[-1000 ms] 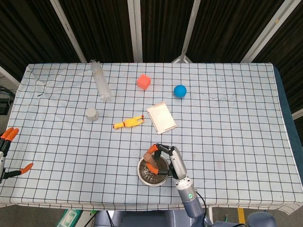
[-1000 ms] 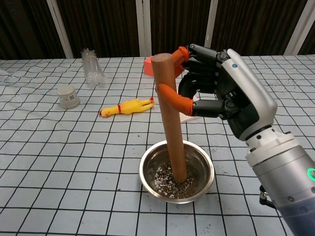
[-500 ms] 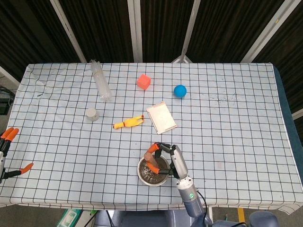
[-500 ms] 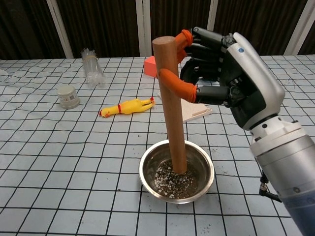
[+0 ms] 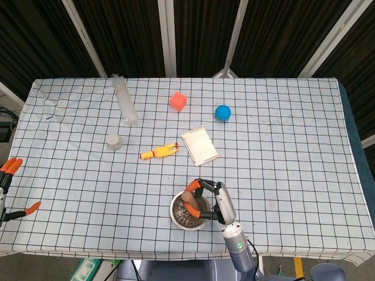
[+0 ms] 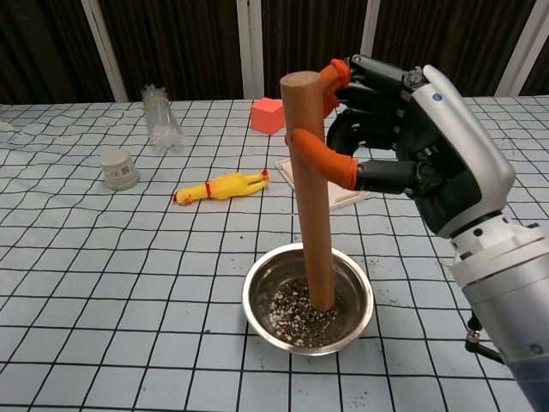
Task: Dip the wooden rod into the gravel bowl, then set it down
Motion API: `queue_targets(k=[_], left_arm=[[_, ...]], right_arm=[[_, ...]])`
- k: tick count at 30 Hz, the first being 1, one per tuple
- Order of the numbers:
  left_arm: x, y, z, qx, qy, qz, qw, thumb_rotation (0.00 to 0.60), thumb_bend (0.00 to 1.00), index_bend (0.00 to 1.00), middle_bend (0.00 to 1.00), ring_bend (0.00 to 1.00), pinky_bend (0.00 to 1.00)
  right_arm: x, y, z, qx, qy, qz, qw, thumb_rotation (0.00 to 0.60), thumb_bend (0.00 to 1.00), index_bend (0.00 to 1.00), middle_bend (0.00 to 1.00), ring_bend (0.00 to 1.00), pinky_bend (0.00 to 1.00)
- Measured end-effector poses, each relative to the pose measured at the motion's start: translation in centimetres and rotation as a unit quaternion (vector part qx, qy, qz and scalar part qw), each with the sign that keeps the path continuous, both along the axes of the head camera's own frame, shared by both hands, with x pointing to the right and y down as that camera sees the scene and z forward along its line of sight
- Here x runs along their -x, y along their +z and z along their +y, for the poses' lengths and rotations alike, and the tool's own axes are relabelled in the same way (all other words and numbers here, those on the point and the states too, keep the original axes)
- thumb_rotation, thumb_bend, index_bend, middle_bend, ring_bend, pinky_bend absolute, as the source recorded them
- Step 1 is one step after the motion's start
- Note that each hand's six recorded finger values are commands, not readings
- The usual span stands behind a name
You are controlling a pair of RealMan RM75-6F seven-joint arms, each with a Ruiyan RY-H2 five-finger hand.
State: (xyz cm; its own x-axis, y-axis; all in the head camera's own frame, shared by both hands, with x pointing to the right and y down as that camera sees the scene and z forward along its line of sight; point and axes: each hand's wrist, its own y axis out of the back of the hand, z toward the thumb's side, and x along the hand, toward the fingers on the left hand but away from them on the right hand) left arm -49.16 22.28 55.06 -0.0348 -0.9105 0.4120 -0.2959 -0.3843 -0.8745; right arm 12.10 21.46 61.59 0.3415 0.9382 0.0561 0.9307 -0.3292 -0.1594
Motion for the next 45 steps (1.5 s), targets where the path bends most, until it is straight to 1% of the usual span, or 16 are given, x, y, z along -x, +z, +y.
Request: queue_targets(k=[14,19,24,30,35,40,42,45], left_arm=[[0.0,0.0,0.0,0.001,0.000,0.000,1.0000,0.600,0.05,0.00,0.00,0.00,0.00],[0.0,0.0,-0.1,0.000,-0.001,0.001,1.0000,0.600,0.05,0.00,0.00,0.00,0.00],[0.0,0.0,0.0,0.000,0.000,0.001,1.0000,0.600,0.05,0.00,0.00,0.00,0.00],[0.0,0.0,-0.1,0.000,-0.001,0.000,1.0000,0.600,0.05,0.00,0.00,0.00,0.00],[0.0,0.0,-0.1,-0.001,-0.001,0.001,1.0000,0.600,0.05,0.00,0.00,0.00,0.00],[-0.1,-0.1,-0.1,-0.003,0.000,0.002,1.0000,0.600,0.05,0.00,0.00,0.00,0.00],[-0.1,-0.1,-0.1,-0.003,0.000,0.002,1.0000,0.600,0.05,0.00,0.00,0.00,0.00],[-0.1,-0.1,-0.1,-0.004,0.000,0.002,1.0000,0.600,0.05,0.00,0.00,0.00,0.00]], right_arm=[[-0.1,1.5,1.2,0.013,-0.007,0.012,0.9998,0.600,0.55,0.83,0.63,0.65,0.67],[-0.1,1.4,1.1,0.010,-0.006,0.009,0.9999,0.600,0.55,0.83,0.63,0.65,0.67],[0.0,0.5,0.7,-0.003,-0.003,0.003,1.0000,0.600,0.55,0.83,0.63,0.65,0.67],[-0.2,-1.6,-0.6,-0.027,0.004,-0.005,0.9996,0.600,0.55,0.83,0.63,0.65,0.67],[-1.4,-4.0,-3.0,-0.064,0.016,0.011,0.9978,0.600,0.55,0.83,0.63,0.65,0.67],[-3.8,-5.9,-5.7,-0.097,0.029,0.052,0.9935,0.600,0.55,0.83,0.63,0.65,0.67],[-4.9,-6.2,-6.6,-0.103,0.034,0.072,0.9914,0.600,0.55,0.83,0.63,0.65,0.67],[-7.1,-6.2,-8.0,-0.110,0.042,0.115,0.9864,0.600,0.55,0.83,0.63,0.65,0.67]])
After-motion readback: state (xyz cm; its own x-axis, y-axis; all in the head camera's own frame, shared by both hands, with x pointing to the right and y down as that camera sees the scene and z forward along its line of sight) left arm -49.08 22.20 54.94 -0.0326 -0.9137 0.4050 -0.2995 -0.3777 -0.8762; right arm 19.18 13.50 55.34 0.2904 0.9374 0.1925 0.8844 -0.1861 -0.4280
